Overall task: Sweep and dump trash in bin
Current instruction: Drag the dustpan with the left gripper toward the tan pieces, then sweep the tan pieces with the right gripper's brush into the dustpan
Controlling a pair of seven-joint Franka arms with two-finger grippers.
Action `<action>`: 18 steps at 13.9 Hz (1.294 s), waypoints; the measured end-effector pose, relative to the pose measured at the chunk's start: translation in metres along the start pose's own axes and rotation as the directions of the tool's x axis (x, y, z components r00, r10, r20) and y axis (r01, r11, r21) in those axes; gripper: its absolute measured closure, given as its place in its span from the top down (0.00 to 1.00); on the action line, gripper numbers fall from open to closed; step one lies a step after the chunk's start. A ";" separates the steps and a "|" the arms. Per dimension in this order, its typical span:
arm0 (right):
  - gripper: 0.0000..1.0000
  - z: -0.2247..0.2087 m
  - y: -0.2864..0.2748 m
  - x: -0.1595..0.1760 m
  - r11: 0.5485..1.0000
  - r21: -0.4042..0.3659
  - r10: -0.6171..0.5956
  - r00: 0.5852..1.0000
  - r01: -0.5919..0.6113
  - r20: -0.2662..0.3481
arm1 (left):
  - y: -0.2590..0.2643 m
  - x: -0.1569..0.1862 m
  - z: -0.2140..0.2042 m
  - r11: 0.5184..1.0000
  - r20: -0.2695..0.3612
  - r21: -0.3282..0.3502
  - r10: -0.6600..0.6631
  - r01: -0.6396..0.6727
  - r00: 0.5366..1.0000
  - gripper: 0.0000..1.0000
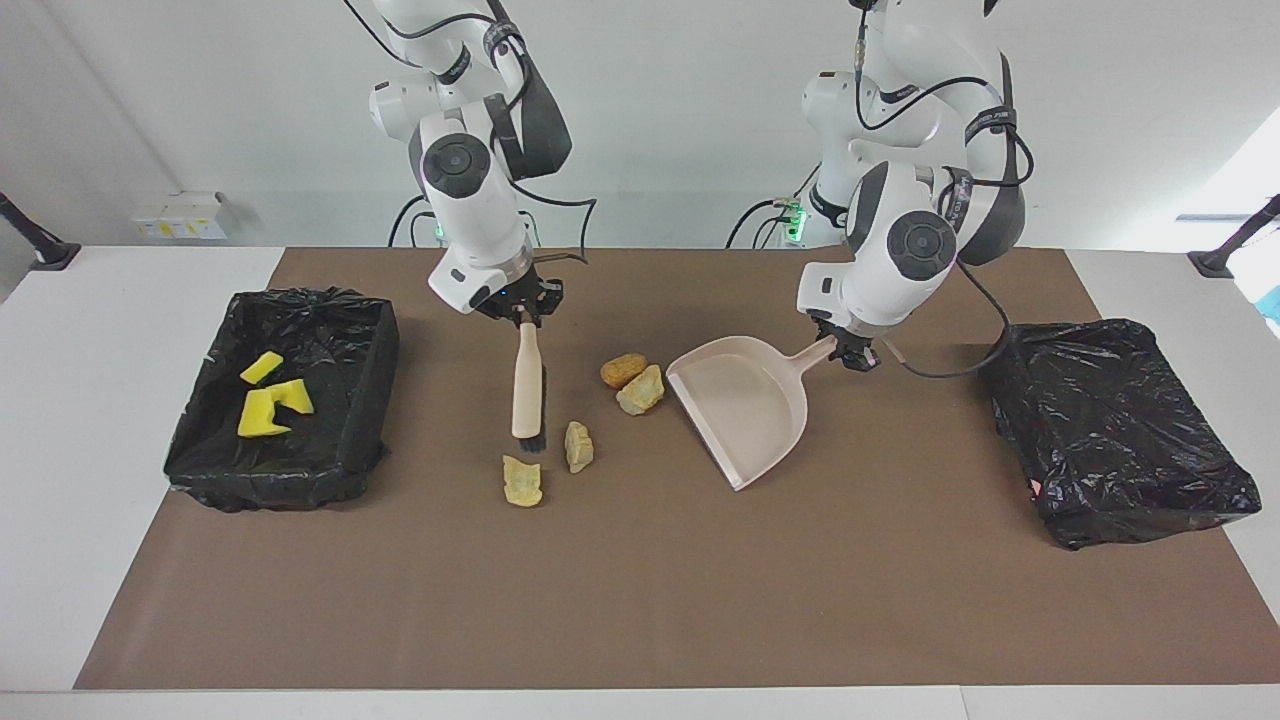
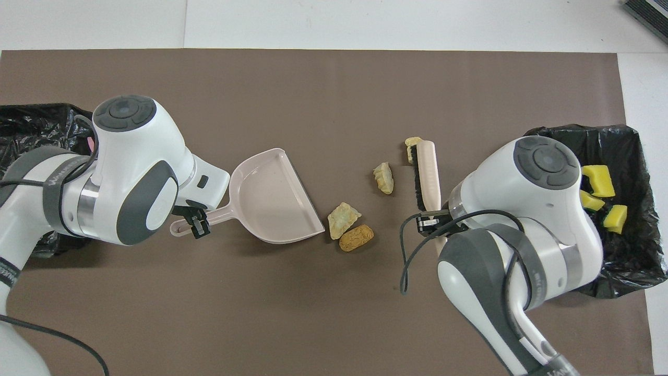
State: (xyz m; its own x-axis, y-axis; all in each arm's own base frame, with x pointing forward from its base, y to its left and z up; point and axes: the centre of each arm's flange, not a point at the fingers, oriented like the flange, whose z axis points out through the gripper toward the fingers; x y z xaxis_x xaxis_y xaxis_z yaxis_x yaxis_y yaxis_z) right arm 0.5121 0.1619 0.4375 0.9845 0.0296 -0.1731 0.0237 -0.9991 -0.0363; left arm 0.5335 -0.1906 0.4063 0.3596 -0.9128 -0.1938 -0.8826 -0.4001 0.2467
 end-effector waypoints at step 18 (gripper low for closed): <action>0.26 0.091 -0.079 -0.001 0.908 -0.116 -0.400 0.915 0.402 0.043 | 0.116 0.024 0.058 0.996 0.039 0.088 -0.019 0.015 0.999 0.33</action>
State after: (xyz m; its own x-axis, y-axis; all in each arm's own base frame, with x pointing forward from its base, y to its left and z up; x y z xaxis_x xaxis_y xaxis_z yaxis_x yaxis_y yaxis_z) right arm 0.4938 0.2434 0.3507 0.8842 0.4283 -0.1866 0.4379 -0.8989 0.0118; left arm 0.4217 -0.2542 0.3751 0.3642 -0.9011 -0.2351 -0.9002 -0.4053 0.1590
